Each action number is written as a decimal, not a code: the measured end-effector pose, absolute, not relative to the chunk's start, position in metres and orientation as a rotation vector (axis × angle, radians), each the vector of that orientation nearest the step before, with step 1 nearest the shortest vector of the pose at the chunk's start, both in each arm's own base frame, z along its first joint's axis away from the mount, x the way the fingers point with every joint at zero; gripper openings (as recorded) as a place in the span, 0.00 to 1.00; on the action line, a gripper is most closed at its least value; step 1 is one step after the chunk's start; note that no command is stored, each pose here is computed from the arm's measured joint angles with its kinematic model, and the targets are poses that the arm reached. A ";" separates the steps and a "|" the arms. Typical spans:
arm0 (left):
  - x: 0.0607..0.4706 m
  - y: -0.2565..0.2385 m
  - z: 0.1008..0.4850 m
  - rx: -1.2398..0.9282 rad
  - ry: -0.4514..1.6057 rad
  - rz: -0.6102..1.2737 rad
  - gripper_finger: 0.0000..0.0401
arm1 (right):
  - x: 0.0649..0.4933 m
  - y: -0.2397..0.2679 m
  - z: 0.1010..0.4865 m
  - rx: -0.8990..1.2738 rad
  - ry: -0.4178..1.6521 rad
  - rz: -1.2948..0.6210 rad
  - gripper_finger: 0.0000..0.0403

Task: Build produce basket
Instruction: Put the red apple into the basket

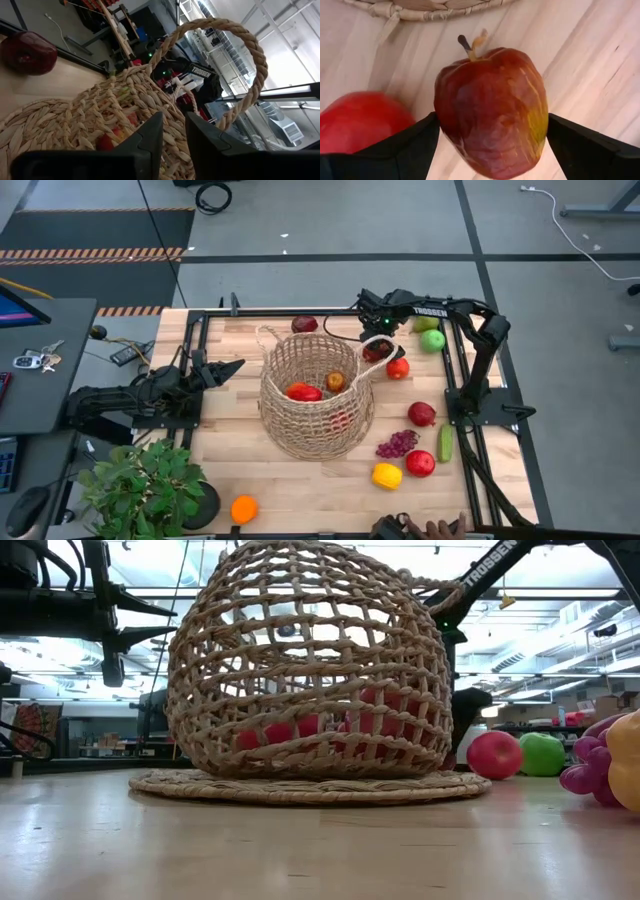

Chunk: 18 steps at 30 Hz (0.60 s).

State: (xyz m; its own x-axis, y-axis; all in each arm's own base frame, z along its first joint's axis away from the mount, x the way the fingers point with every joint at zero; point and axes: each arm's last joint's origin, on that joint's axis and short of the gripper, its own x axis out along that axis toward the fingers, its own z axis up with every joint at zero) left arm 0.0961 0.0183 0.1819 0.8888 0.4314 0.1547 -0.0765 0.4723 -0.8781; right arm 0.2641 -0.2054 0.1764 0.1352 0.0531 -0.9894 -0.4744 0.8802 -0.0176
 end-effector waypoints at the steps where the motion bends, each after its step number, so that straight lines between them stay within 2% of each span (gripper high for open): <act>1: 0.096 0.018 0.182 -1.038 -0.382 0.320 0.23 | 0.265 -0.205 0.175 -0.370 1.387 0.393 0.89; 18: 0.096 0.018 0.182 -1.038 -0.382 0.320 0.23 | 0.268 -0.207 0.181 -0.334 1.377 0.318 0.86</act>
